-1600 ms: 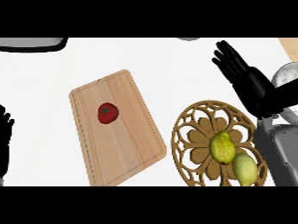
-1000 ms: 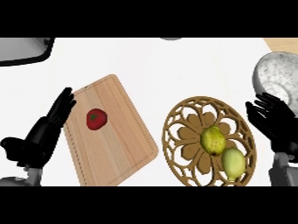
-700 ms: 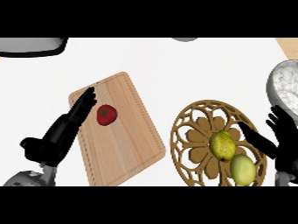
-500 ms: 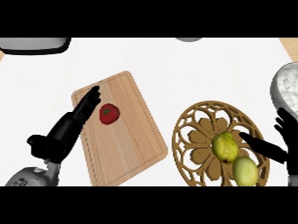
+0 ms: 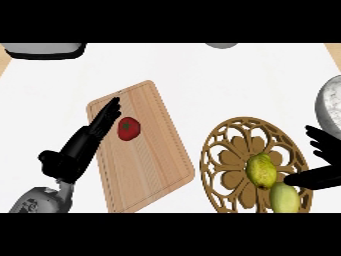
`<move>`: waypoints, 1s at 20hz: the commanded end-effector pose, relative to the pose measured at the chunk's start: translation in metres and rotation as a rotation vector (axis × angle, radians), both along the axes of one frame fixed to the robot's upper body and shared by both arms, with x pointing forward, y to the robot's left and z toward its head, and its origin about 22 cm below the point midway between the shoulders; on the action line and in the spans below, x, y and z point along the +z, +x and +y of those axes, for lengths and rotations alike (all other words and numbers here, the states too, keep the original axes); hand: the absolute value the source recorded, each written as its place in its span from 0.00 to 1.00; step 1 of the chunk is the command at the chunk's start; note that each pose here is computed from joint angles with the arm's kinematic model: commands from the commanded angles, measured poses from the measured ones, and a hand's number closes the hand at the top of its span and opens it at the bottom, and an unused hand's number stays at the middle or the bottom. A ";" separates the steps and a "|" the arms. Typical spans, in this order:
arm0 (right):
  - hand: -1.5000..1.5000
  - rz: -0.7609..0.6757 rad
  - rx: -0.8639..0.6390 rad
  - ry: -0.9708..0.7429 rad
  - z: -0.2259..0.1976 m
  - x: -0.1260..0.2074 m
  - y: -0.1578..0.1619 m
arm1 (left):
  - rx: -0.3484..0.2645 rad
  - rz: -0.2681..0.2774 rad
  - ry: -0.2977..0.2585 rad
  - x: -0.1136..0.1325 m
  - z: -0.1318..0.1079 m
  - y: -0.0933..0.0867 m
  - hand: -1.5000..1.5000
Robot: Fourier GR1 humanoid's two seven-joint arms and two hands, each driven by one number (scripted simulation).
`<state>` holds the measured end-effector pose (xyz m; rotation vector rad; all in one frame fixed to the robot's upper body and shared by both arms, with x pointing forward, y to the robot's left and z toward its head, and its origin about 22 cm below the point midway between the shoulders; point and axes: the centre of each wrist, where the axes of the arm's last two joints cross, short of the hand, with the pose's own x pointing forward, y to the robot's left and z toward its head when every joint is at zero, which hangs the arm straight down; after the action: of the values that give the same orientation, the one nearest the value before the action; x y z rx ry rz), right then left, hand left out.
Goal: Pick the pear from the placemat and place it in the bowl
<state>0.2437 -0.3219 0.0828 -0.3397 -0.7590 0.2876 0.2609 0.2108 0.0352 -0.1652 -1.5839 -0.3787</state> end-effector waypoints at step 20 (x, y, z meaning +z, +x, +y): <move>0.00 0.187 0.100 0.006 0.050 0.033 0.028 | 0.001 -0.002 0.012 -0.002 -0.004 -0.003 0.50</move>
<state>0.2687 -0.2869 0.1123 -0.1956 -0.6629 0.4273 0.2614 0.2029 0.0300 -0.1652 -1.5876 -0.3751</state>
